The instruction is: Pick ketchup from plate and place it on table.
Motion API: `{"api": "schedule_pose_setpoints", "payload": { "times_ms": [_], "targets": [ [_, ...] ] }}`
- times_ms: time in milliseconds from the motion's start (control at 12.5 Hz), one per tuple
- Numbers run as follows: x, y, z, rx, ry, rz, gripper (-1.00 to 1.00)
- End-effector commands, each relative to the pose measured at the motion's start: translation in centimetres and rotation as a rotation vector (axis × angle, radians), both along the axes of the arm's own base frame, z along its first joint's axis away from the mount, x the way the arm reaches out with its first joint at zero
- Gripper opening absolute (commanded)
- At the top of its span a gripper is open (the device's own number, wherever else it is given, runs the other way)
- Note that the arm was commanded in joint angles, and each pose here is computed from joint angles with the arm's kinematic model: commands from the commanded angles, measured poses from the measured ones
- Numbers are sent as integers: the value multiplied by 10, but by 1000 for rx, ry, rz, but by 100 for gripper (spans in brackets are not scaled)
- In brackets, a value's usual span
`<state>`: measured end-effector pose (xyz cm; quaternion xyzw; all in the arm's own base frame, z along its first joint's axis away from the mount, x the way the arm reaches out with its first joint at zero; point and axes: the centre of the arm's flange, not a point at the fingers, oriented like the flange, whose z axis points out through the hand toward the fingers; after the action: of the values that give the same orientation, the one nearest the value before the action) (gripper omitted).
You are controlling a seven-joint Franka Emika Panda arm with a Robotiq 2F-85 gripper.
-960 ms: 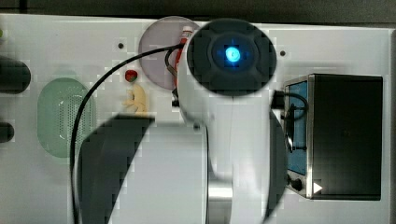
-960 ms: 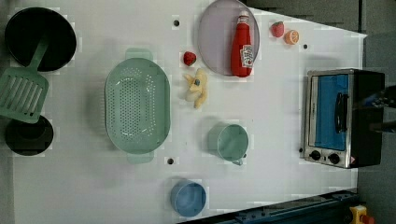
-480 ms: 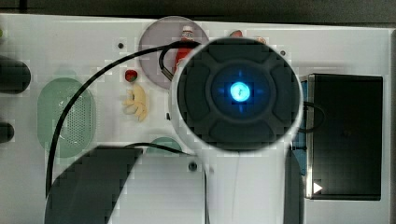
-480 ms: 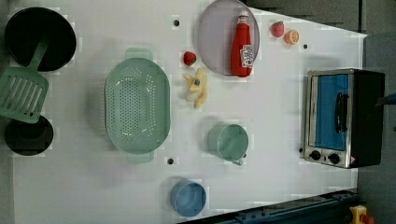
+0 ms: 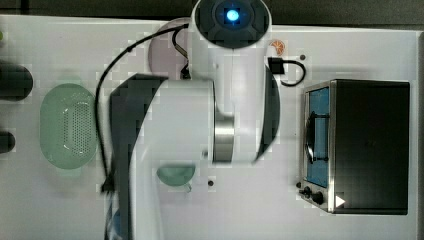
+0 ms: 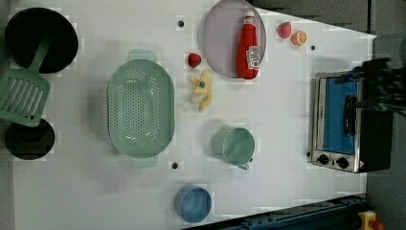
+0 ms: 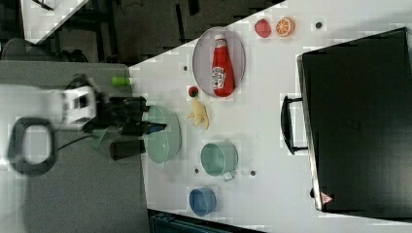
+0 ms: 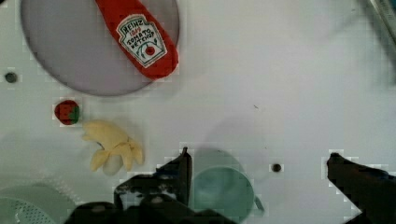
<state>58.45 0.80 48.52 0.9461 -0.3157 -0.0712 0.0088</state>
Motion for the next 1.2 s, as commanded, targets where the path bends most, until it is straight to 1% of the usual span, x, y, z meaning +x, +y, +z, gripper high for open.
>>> {"api": "schedule_pose_setpoints", "payload": {
  "times_ms": [80, 240, 640, 800, 1200],
  "targets": [
    [15, 12, -26, 26, -31, 178, 100],
    [33, 11, -60, 45, -58, 281, 100],
    [70, 16, -137, 67, -172, 564, 100],
    [78, 19, -168, 70, -193, 599, 100],
    [85, 30, -239, 78, -202, 608, 100]
  ]
}}
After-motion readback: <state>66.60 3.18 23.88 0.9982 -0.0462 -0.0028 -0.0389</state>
